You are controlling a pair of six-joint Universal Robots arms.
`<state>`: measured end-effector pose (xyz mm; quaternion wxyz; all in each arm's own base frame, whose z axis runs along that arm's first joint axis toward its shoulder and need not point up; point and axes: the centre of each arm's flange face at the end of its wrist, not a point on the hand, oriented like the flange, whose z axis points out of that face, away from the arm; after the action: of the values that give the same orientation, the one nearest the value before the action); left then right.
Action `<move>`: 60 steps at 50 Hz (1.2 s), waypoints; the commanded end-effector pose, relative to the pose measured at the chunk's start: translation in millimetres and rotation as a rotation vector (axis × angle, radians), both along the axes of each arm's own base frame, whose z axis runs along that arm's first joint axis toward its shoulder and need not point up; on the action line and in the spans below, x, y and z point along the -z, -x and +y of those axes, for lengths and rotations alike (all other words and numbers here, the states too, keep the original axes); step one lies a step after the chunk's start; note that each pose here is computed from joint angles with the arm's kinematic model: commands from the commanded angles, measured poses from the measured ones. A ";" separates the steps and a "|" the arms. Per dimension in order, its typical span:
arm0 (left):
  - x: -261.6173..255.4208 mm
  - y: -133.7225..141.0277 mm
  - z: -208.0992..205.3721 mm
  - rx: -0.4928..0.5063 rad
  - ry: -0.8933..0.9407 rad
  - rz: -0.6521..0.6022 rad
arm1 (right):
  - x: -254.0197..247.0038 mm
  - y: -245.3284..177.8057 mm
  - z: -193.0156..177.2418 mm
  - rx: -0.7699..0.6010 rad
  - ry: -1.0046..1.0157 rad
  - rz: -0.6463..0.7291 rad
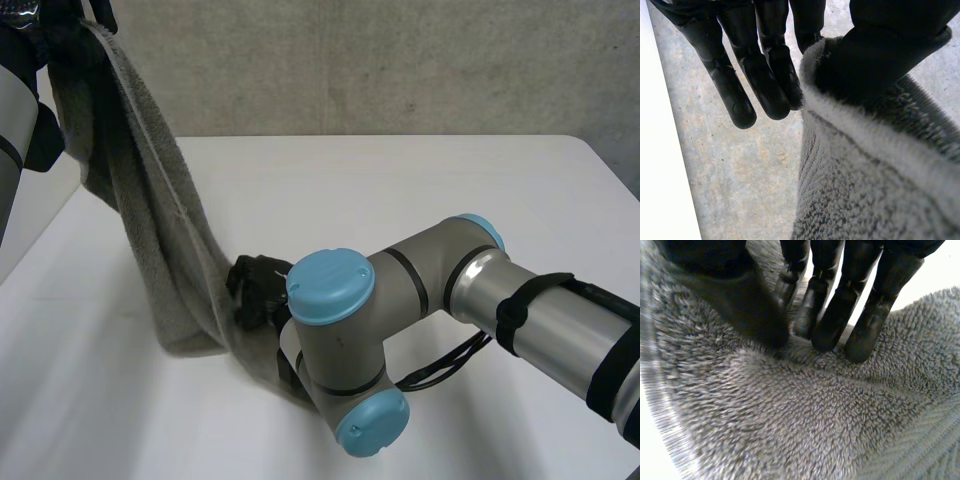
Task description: Fold the towel.
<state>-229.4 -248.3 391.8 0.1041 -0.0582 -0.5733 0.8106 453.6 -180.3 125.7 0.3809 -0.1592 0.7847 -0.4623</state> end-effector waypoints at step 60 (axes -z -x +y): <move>8.2 4.2 4.1 0.016 -0.031 -0.009 | -26.3 -15.2 33.3 -0.023 0.020 -0.055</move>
<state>-230.9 -248.6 383.3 0.1035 -0.0612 -0.5855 0.8017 454.5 -143.7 166.1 0.4026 -0.1564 0.7695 -0.4704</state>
